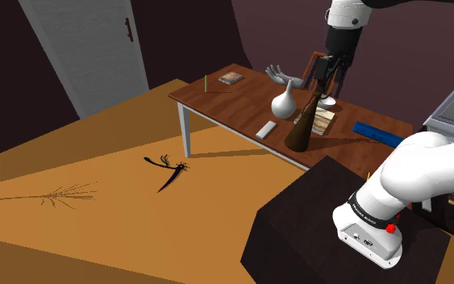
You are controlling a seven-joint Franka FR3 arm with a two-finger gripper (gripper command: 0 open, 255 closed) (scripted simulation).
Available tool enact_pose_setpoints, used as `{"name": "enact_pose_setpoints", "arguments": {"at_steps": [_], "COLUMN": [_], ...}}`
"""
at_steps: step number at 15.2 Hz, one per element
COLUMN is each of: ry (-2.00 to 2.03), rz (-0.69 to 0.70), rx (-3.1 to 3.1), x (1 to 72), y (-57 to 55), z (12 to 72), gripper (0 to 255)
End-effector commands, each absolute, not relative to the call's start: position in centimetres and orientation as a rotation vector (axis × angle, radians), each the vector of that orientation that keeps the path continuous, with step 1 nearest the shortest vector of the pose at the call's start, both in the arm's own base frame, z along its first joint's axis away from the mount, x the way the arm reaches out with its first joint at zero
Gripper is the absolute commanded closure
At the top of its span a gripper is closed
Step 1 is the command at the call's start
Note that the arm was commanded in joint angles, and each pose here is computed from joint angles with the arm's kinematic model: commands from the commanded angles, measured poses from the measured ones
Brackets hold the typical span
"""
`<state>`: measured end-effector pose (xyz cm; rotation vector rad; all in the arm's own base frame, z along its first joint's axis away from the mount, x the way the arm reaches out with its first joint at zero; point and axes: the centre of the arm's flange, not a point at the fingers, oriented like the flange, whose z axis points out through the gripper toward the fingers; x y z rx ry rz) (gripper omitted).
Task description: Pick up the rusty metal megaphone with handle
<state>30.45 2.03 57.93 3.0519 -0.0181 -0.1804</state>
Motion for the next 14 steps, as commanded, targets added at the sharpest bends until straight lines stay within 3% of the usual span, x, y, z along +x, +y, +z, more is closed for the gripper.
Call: {"name": "enact_pose_setpoints", "arguments": {"at_steps": [1,14], "ry": [-0.018,-0.576], "rz": [-0.18,-0.014], "rx": [3.052,3.019], "x": [30.4,38.6], "y": [2.0,-7.5], "z": [57.9,47.4], "gripper": [0,0]}}
